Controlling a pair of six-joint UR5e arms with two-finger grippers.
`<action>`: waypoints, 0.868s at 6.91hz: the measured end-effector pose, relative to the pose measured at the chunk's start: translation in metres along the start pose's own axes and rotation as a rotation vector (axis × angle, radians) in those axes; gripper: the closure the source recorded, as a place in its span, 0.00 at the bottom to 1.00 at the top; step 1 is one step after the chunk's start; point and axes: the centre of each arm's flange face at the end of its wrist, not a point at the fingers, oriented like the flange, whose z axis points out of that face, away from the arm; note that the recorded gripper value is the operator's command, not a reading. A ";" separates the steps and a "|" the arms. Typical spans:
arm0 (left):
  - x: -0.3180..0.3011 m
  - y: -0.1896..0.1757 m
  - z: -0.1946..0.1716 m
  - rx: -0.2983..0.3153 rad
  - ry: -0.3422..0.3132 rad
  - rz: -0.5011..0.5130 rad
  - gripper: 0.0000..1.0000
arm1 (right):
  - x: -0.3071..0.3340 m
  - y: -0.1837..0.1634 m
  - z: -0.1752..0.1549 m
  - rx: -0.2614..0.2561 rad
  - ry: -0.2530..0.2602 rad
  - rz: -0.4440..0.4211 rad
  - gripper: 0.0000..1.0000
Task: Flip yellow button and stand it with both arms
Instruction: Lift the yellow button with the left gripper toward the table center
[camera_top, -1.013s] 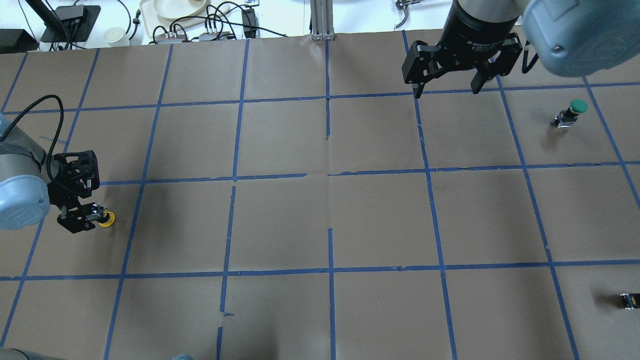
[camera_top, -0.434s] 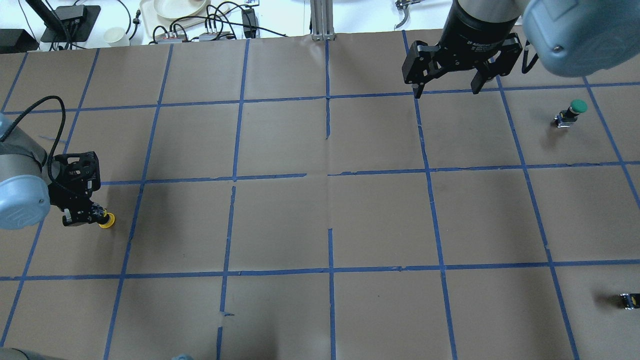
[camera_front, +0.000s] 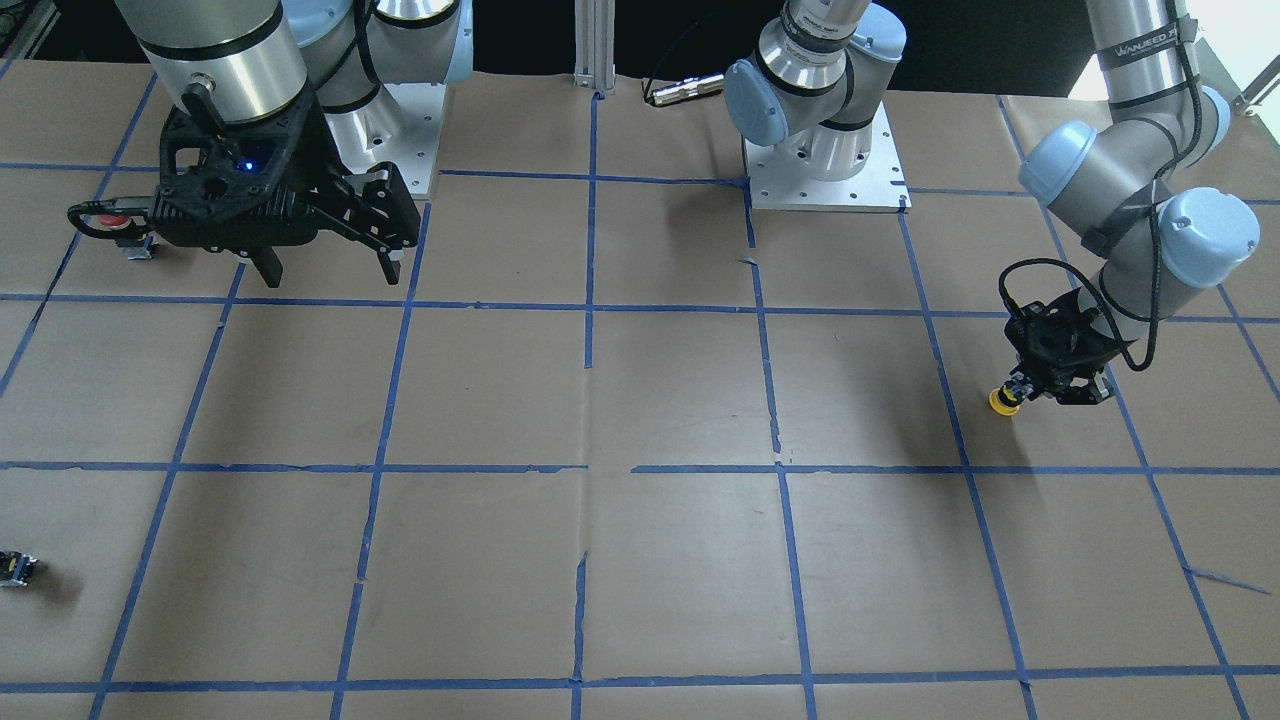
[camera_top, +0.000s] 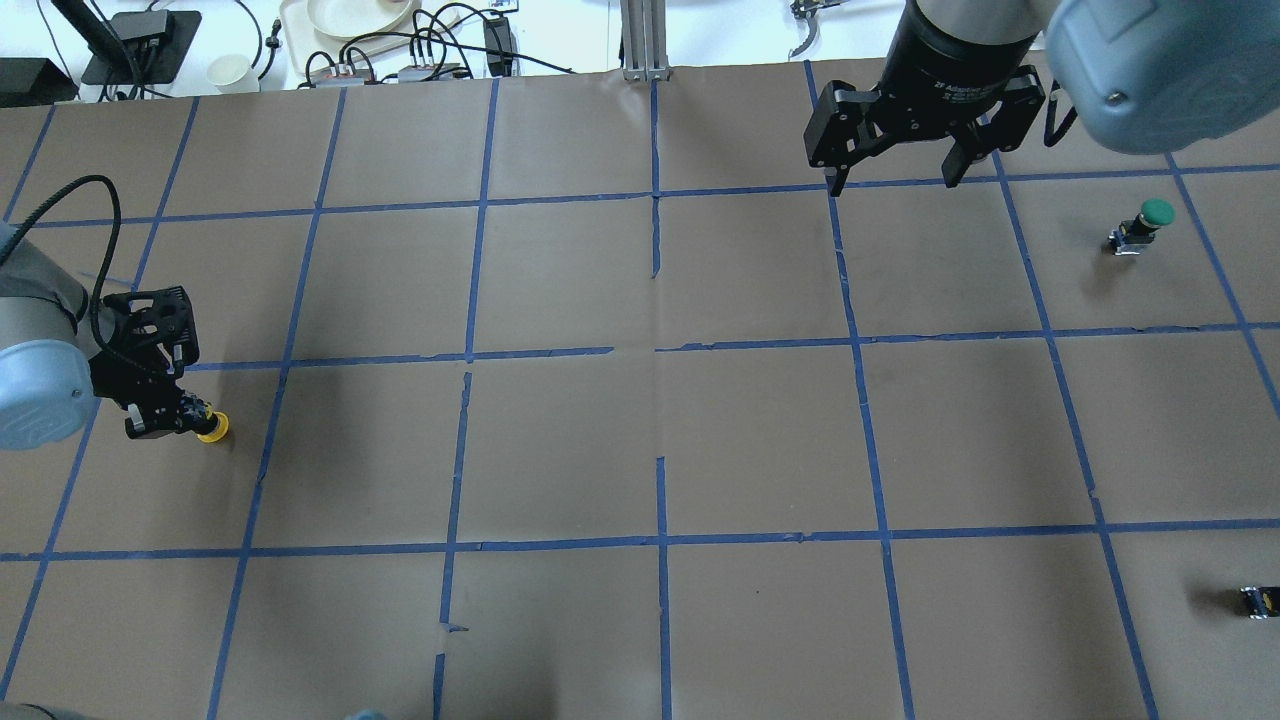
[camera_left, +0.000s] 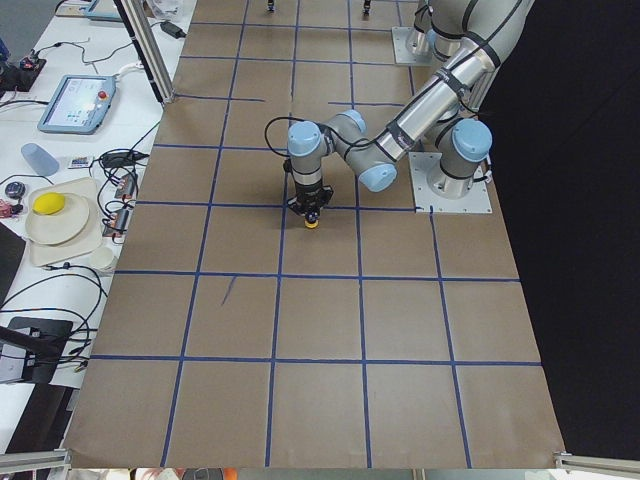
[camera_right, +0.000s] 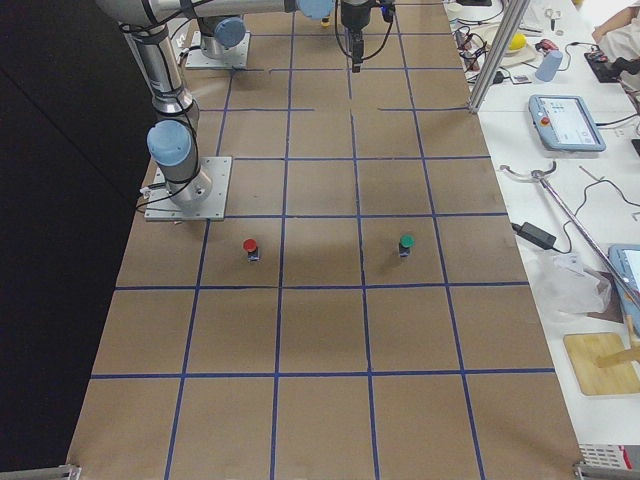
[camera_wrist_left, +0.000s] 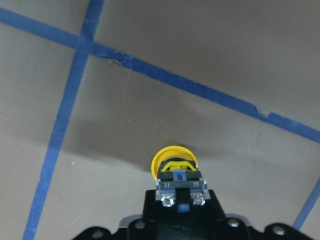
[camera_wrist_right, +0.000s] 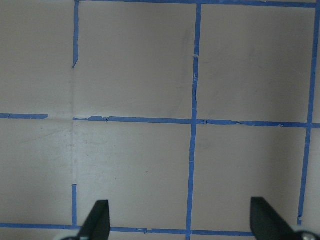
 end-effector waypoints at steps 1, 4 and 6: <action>-0.004 -0.008 -0.014 0.027 0.020 -0.110 1.00 | 0.000 0.000 0.000 0.000 0.000 0.000 0.00; -0.006 -0.070 -0.070 0.158 0.240 -0.536 1.00 | 0.000 0.000 0.000 0.000 0.000 0.000 0.00; 0.017 -0.129 -0.095 0.220 0.461 -0.828 1.00 | 0.000 0.000 0.000 0.000 0.000 0.000 0.00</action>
